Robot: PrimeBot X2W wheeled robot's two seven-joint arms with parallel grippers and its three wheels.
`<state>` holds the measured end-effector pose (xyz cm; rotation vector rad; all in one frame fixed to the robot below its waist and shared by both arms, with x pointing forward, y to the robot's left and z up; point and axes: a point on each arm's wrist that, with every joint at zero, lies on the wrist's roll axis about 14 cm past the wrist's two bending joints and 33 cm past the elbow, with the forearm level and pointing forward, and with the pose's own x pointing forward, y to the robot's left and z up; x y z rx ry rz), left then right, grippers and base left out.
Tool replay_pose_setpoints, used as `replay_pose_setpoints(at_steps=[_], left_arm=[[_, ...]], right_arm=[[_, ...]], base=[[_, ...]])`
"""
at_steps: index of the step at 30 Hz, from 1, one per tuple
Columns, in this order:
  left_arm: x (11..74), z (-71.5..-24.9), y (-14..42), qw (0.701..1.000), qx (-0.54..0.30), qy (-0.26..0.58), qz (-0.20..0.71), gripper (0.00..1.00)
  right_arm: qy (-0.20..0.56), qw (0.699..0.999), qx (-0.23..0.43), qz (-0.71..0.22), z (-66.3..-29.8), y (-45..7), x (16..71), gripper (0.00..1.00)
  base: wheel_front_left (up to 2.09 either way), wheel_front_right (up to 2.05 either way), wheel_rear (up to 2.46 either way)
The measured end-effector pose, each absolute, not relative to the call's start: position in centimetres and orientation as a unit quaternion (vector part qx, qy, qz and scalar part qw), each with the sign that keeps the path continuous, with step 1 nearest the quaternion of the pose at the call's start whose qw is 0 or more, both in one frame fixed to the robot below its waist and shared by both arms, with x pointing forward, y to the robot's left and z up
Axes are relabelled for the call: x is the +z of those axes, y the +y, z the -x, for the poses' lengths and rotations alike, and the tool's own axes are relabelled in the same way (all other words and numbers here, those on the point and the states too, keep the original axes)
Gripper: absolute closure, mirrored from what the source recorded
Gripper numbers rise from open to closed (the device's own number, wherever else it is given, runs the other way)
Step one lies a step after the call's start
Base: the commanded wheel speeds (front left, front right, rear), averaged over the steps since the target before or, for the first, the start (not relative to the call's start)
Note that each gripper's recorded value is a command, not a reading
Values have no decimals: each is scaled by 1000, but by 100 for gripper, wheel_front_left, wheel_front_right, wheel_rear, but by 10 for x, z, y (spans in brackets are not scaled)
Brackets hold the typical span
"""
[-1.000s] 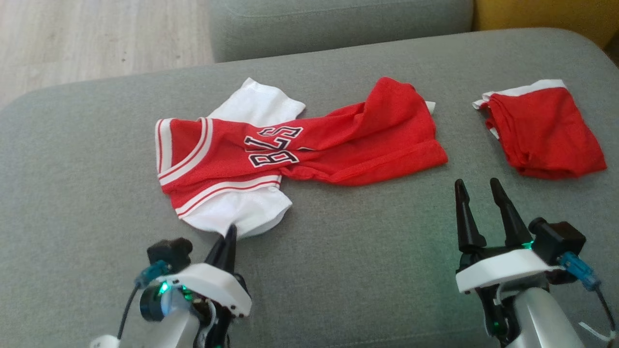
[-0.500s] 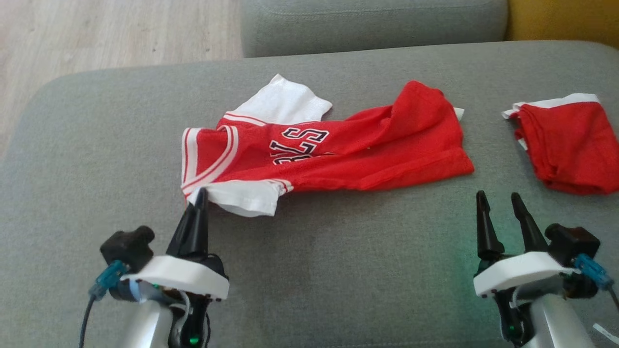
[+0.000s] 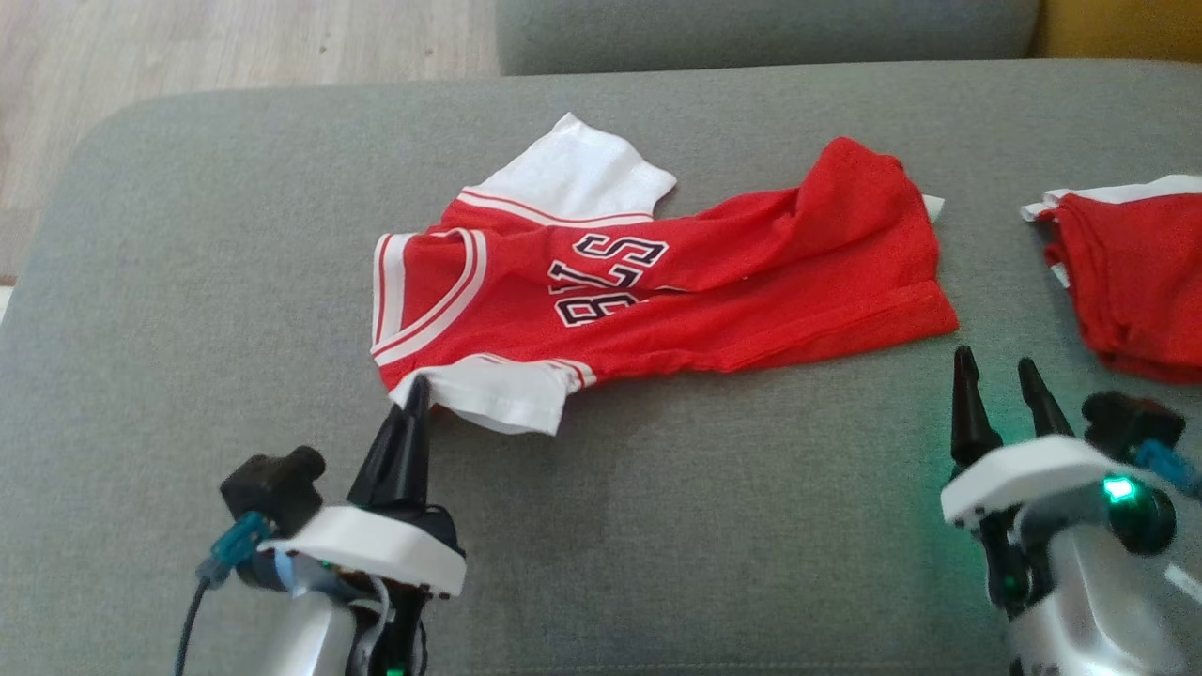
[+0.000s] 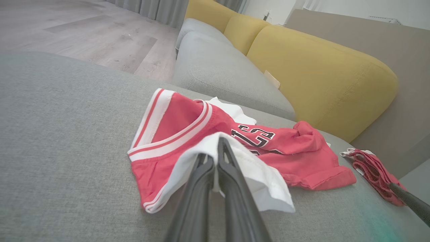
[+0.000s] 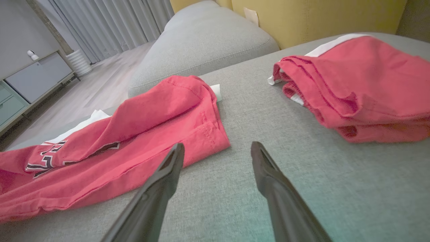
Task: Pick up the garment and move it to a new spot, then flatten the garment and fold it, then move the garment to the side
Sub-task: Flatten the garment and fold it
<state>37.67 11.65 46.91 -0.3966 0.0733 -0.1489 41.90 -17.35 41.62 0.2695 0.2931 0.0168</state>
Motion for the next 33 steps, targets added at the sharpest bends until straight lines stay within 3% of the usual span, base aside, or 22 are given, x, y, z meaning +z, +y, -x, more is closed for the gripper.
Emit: replay_pose_setpoints(at_steps=[11,19,33], left_arm=[[457,-379,117,976,-71,55,197,100],[450,-378,119,975,-67,66,201,100],[448,-382,116,974,-70,70,202,100]], right_arm=[[197,972,34,-120,-472,-148,407,0],[248,965,33,-80,-475,-148,381,0],[260,964,23,-57,-480,-156,374,0]], base=[[0,0,0],[0,0,0],[0,0,0]])
